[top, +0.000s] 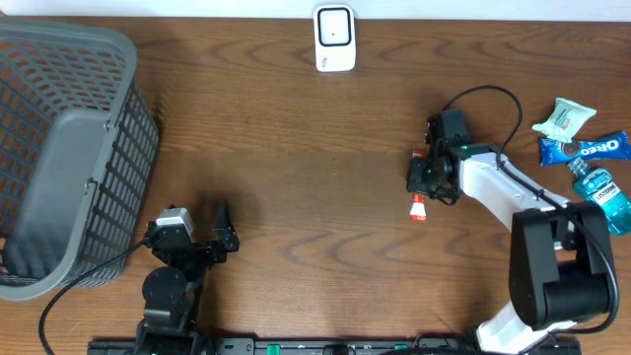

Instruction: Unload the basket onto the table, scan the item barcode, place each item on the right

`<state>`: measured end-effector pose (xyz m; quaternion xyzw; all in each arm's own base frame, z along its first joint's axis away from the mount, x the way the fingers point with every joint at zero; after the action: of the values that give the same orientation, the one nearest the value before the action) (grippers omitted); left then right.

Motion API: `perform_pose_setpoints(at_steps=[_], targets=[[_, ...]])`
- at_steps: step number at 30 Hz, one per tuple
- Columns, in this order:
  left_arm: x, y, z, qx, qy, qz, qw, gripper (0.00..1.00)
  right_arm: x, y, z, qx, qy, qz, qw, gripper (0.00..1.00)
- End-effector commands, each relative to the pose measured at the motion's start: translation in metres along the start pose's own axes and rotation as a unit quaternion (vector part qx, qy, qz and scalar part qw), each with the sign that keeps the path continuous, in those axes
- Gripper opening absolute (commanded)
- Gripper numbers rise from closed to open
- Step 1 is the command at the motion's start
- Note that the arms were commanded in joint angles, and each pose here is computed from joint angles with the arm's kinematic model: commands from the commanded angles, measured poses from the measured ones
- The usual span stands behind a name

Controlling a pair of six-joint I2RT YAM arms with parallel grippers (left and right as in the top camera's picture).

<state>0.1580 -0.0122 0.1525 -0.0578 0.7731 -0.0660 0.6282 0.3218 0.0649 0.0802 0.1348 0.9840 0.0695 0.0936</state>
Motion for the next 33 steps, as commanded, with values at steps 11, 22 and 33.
perform_pose_setpoints(at_steps=[11, 22, 33], targets=[[0.014, 0.004, 0.003, -0.009, 0.021, -0.001, 1.0, 0.98, 0.006, -0.005, -0.063, 0.043, -0.015, -0.002, 0.999, 0.01], [0.014, 0.004, 0.003, -0.009, 0.021, -0.001, 1.0, 0.98, 0.067, 0.035, -0.216, -0.069, -0.19, -0.221, 0.954, 0.01], [0.014, 0.004, 0.003, -0.009, 0.021, -0.001, 1.0, 0.98, 0.081, 0.023, -0.127, 0.019, -0.118, -0.15, 0.981, 0.01]])
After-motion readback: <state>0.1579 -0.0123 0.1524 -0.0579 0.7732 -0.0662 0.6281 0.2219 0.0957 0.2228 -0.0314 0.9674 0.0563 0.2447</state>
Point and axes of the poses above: each gripper's point midway between its finger pads, its own z axis out along the fingers, its own y axis along the line the jaws close on, x = y × z, the point moved 9 cm from there along -z, back along the fingers, and after that the axes turned 3 degrees about z, right-handed, at the moved point
